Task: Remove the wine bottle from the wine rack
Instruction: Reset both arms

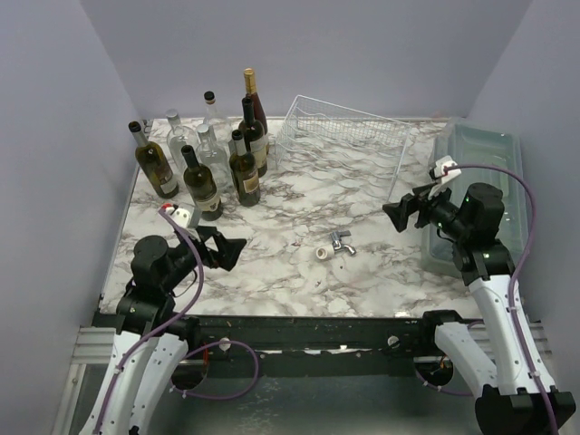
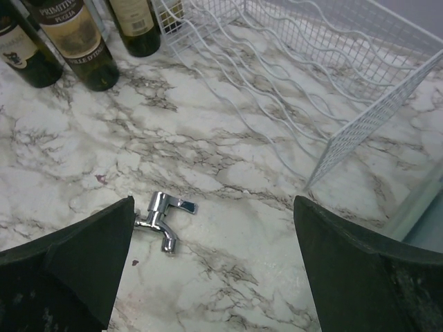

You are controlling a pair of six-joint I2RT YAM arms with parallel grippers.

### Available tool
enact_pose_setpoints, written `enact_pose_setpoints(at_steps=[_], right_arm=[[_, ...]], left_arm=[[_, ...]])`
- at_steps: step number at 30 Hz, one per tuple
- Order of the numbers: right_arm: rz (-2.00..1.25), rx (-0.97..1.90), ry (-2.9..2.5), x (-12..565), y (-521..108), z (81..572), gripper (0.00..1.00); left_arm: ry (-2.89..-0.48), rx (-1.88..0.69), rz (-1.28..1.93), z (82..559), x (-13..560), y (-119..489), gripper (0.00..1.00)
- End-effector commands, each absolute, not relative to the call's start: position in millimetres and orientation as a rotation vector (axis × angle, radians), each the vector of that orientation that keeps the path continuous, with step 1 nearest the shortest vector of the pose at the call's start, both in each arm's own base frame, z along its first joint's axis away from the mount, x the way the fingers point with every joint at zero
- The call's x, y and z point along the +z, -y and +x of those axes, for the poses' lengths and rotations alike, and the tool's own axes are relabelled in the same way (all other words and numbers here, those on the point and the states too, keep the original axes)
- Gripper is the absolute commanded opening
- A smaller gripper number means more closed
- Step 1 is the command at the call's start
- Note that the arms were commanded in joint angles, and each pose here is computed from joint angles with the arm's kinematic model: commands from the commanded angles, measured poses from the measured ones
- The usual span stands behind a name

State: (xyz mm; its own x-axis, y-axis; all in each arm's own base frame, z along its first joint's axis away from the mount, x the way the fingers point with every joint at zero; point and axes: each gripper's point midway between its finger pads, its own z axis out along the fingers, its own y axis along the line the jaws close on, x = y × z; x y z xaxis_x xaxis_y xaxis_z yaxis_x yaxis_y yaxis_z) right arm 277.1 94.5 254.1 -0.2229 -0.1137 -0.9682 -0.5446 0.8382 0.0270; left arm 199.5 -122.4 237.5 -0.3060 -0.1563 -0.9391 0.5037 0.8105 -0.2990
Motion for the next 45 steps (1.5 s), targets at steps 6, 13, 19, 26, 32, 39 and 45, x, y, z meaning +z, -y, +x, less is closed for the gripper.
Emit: enact_pose_setpoints(at_steps=[6, 13, 19, 26, 32, 39, 45], right_arm=[[-0.39, 0.356, -1.783, 281.5, -78.2, 273.5, 0.99], [-0.262, 0.361, -1.776, 283.0, -70.6, 271.6, 1.0], [-0.172, 0.386, -1.775, 284.4, -66.4, 271.4, 1.0], [-0.112, 0.4, -1.776, 279.5, -64.3, 268.3, 0.99], [-0.09, 0.401, -1.772, 280.5, -62.3, 264.3, 0.99], [-0.101, 0.437, -1.766, 280.9, -67.7, 260.7, 0.99], [-0.073, 0.423, -1.765, 281.6, -60.9, 261.0, 1.0]], left_arm=[[-1.741, -0.592, 0.263, 197.8, 222.2, 110.8, 0.99], [-1.702, -0.543, 0.243, 196.5, 226.2, 102.3, 0.99], [-1.702, -0.531, 0.243, 198.2, 225.9, 101.0, 0.99], [-1.704, -0.535, 0.245, 198.3, 225.6, 101.8, 0.99], [-1.71, -0.547, 0.254, 198.3, 224.6, 104.0, 0.99], [-1.707, -0.555, 0.257, 197.2, 224.9, 105.1, 0.99], [-1.716, -0.563, 0.263, 199.5, 223.3, 107.2, 0.99]])
